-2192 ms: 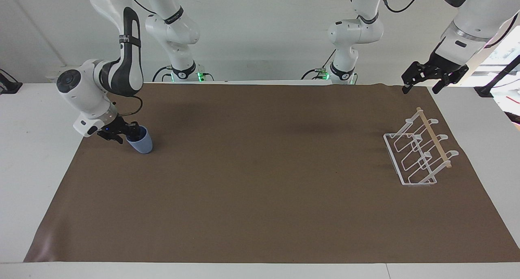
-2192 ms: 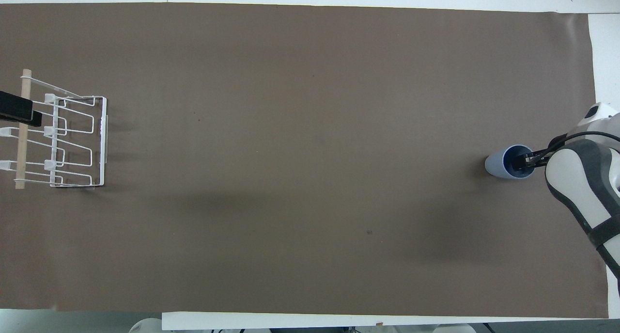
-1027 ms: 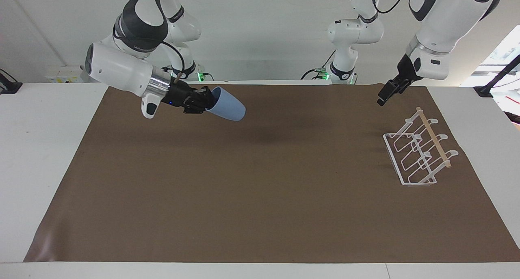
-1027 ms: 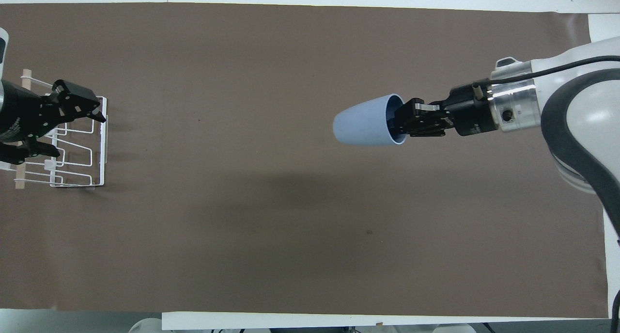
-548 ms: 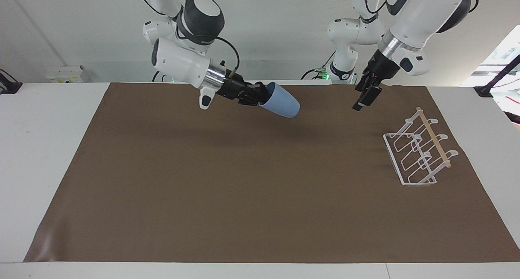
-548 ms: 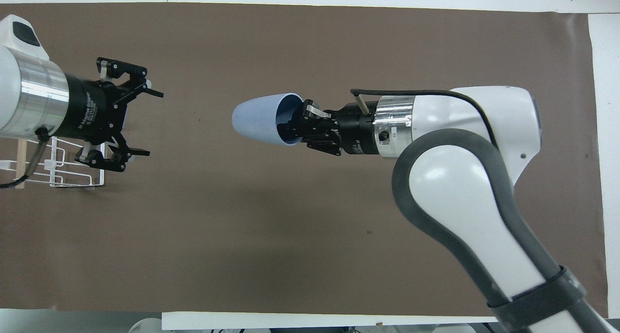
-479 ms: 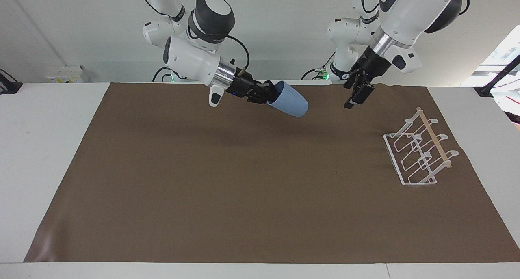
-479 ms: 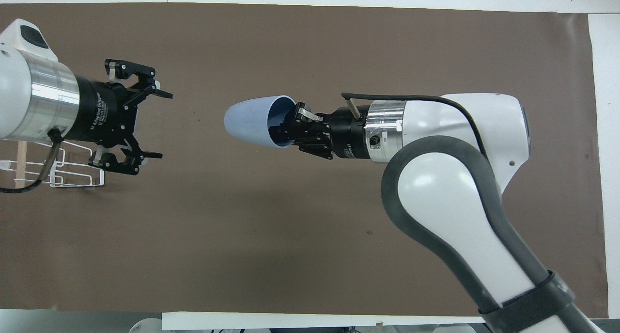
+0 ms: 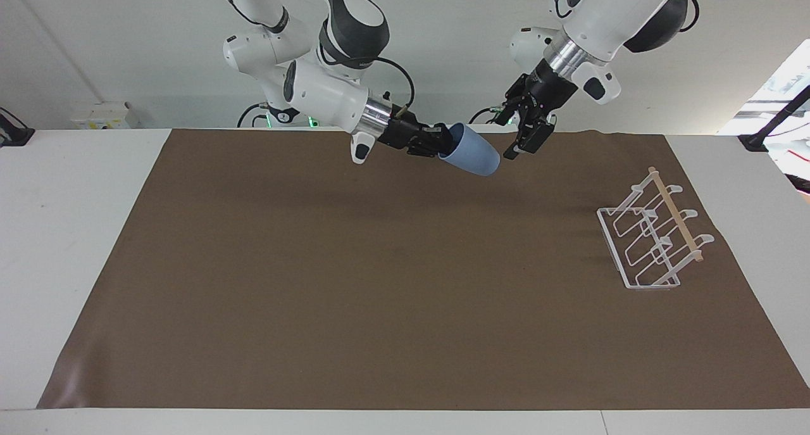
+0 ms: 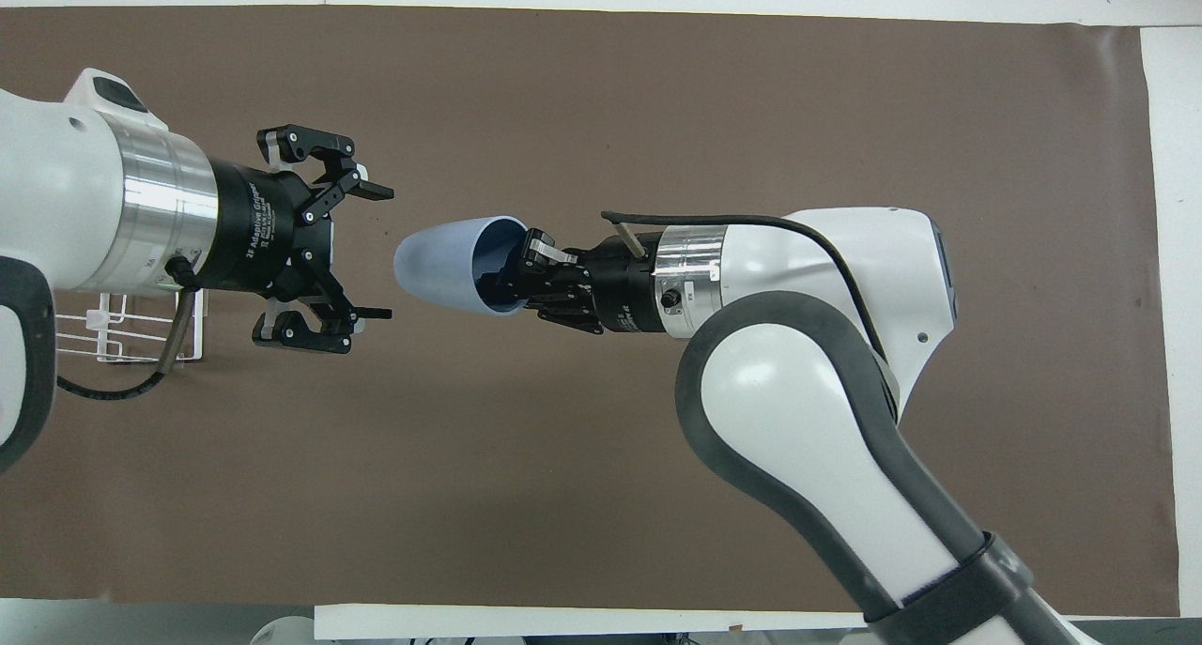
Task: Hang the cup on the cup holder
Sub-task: 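Bring the cup toward the left gripper and close the left gripper, then release the cup from the right gripper and withdraw it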
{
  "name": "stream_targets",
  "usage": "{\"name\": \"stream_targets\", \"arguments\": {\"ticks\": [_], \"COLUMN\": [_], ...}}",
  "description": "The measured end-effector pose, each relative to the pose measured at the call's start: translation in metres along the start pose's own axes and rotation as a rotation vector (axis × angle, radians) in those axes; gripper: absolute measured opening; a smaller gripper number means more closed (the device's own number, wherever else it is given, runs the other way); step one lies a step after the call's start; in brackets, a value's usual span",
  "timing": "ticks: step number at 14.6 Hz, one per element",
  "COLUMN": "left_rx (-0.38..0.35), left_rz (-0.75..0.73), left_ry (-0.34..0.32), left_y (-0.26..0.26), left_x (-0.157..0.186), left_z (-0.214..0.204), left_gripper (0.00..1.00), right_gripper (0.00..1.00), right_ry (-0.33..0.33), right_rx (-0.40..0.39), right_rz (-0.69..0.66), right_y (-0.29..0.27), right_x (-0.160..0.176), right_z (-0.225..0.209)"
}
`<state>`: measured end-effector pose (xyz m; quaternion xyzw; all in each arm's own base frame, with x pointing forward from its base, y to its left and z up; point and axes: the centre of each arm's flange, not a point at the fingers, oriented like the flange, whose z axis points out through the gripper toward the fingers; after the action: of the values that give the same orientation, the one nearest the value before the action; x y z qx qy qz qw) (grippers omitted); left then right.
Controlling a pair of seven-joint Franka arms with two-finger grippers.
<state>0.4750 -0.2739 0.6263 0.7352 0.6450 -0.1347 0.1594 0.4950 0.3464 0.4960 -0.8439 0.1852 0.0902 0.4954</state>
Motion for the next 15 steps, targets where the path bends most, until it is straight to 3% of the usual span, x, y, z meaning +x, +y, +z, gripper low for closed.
{"name": "stream_targets", "arguments": {"ticks": [6, 8, 15], "left_rx": [0.05, 0.058, 0.047], "left_rz": [0.003, 0.011, 0.012], "left_ry": [0.015, 0.019, 0.014], "left_y": [-0.005, -0.009, -0.008], "left_x": [-0.005, -0.007, -0.008], "left_z": [0.052, 0.058, 0.056], "left_gripper": [0.98, 0.78, 0.77], "right_gripper": [0.05, 0.05, 0.05], "right_ry": [-0.009, -0.001, 0.003], "right_rx": [-0.004, -0.004, 0.0], "right_rz": [-0.003, -0.001, -0.003], "right_y": [-0.002, -0.001, -0.003], "right_x": [-0.007, -0.006, -0.005], "right_z": [0.008, 0.008, 0.006]}}
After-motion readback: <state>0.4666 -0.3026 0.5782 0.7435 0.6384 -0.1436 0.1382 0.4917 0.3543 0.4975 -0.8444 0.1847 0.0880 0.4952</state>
